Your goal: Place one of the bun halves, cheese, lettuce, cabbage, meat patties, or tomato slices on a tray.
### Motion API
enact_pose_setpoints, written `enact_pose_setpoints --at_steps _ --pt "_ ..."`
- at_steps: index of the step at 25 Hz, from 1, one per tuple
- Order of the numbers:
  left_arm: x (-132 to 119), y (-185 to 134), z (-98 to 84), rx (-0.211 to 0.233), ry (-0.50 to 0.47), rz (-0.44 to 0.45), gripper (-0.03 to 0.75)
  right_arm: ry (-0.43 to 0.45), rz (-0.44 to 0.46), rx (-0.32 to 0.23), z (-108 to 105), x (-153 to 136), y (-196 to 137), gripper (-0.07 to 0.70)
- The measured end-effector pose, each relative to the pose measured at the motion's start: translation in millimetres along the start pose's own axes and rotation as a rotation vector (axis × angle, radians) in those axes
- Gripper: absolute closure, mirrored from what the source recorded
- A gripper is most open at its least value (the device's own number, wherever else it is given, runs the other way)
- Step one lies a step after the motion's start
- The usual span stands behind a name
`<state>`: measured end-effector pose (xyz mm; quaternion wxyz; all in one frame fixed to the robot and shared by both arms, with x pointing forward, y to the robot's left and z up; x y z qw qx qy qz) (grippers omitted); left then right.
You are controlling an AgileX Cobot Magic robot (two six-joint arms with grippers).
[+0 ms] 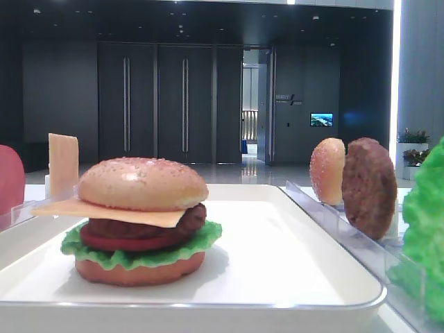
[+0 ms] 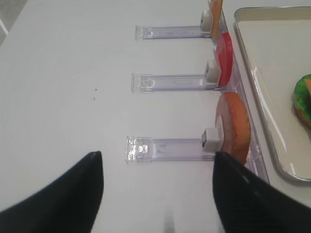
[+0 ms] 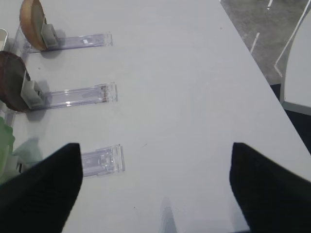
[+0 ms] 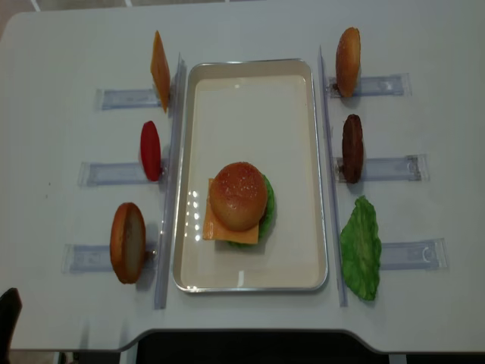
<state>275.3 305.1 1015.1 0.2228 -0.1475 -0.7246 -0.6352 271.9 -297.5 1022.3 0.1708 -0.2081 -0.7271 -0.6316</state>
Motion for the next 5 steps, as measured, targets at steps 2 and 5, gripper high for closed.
enact_pose_setpoints --at_steps 2,5 --pt "0.0 0.0 0.0 0.000 0.000 0.000 0.181 0.000 0.000 0.000 0.0 0.0 0.0 0.046" --pt "0.0 0.0 0.0 0.000 0.000 0.000 0.181 0.000 0.000 0.001 0.0 0.0 0.0 0.046"
Point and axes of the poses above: a point on each arm's last joint axis where the gripper is mounted, x pointing back along that axis away from the gripper, z along the wrist's bending axis when the last joint is at zero, y = z × x, the point moved 5 cm from there along -x, pointing out along that axis toward the gripper, and after that the axes turned 9 degrees about x, right-handed, at the moved point
